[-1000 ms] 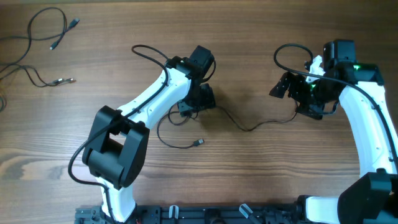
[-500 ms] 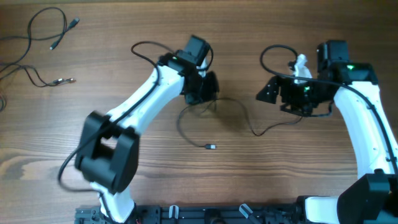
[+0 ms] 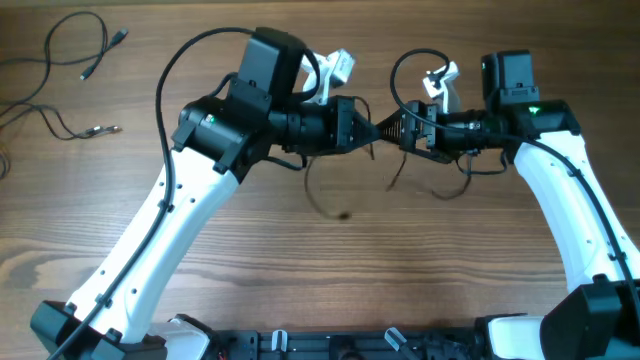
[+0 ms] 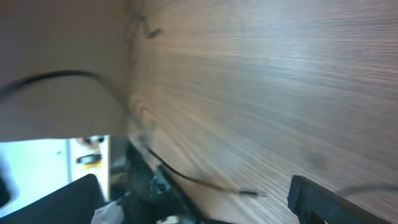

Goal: Untangle cables
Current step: 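Grasp the looped cable with both grippers and lift it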

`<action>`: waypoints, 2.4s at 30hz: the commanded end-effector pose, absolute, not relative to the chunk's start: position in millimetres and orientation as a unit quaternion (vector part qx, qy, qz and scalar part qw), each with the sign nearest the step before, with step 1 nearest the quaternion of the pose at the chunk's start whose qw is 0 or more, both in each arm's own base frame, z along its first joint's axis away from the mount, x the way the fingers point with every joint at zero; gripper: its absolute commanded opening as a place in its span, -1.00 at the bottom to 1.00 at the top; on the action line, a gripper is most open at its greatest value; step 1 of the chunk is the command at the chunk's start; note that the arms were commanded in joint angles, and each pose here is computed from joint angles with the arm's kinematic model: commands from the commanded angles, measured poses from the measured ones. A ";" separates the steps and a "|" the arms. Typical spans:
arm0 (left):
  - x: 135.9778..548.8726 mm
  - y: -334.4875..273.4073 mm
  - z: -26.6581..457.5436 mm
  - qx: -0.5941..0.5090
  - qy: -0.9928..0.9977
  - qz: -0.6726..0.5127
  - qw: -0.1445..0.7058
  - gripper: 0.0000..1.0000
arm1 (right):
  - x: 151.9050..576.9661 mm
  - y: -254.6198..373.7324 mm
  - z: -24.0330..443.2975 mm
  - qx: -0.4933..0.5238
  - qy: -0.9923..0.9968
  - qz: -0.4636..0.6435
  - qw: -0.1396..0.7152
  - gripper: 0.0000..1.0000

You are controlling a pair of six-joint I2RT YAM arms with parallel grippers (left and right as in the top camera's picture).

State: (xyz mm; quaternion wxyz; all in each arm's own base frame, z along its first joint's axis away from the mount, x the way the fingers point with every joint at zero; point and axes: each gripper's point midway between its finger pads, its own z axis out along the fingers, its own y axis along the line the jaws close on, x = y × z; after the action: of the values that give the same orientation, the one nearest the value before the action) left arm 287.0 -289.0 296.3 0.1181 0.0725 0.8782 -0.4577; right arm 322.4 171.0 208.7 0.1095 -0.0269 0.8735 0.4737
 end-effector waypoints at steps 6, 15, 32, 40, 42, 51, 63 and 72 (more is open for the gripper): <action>316.0 -253.1 278.0 -0.143 0.897 -0.410 0.089 -0.92 | 312.1 191.3 229.1 -0.070 0.828 0.549 0.095 0.99; 291.7 -268.7 294.2 -0.097 0.875 -0.473 0.020 -0.93 | 332.6 177.1 202.2 -0.002 0.879 0.465 0.107 0.85; 292.5 -257.1 311.1 -0.068 0.850 -0.523 0.003 -0.92 | 307.4 205.2 190.3 -0.029 0.895 0.440 0.067 0.51; 302.4 -241.7 307.1 -0.074 0.854 -0.515 0.023 -0.92 | 296.9 211.2 197.3 -0.054 0.881 0.467 0.054 0.58; 299.8 -243.4 310.0 -0.071 0.849 -0.523 0.015 -0.92 | 296.6 212.2 196.4 -0.056 0.882 0.464 0.055 0.59; 294.0 -246.6 315.4 -0.061 0.841 -0.538 0.000 -0.92 | 295.3 212.2 196.0 -0.056 0.882 0.464 0.052 0.27; 303.3 -240.7 310.3 -0.112 0.845 -0.523 -0.003 -0.92 | 289.1 211.8 195.1 -0.160 0.870 0.458 0.094 0.55; 312.6 -230.7 311.6 -0.172 0.834 -0.525 -0.020 -0.92 | 294.9 212.9 197.1 -0.302 0.829 0.434 0.180 0.60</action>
State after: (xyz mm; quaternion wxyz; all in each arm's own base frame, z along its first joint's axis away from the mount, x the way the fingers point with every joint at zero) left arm 306.8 -236.8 310.3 -0.0172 -0.1462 0.8389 -0.5240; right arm 293.2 208.2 199.5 0.1608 -0.2575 0.8487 0.4330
